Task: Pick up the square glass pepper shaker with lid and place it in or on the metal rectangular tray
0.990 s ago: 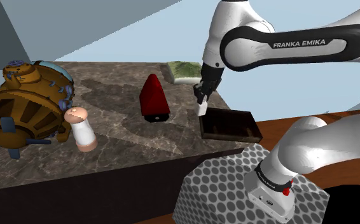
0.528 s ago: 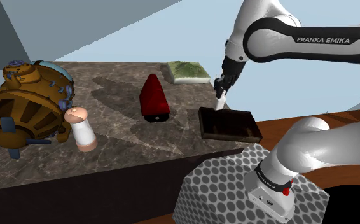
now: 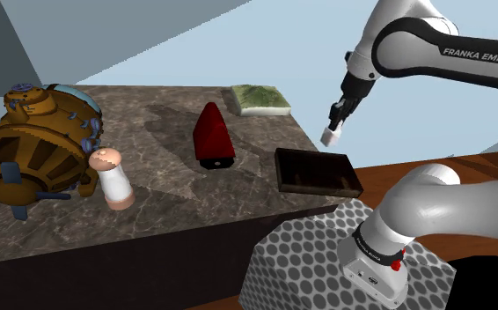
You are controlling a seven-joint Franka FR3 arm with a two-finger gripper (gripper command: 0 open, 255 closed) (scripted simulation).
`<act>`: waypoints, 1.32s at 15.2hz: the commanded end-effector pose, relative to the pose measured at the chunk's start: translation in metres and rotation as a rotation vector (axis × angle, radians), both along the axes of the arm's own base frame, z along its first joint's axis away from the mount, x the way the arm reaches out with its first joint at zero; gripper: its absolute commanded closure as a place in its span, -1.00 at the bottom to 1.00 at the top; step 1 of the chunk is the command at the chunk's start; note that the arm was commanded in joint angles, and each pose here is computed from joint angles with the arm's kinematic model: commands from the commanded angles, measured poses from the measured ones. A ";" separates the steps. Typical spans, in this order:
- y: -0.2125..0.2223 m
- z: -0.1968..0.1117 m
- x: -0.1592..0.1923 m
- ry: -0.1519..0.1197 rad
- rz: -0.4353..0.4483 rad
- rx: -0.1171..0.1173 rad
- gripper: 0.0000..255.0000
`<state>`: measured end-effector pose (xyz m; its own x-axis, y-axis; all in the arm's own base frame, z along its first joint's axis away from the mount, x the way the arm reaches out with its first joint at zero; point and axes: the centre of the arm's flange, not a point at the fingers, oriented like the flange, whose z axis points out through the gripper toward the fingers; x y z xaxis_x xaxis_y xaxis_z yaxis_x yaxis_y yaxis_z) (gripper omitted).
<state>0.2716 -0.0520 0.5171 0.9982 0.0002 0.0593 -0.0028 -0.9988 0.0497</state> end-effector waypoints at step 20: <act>-0.006 -0.104 -0.004 0.001 0.001 0.000 1.00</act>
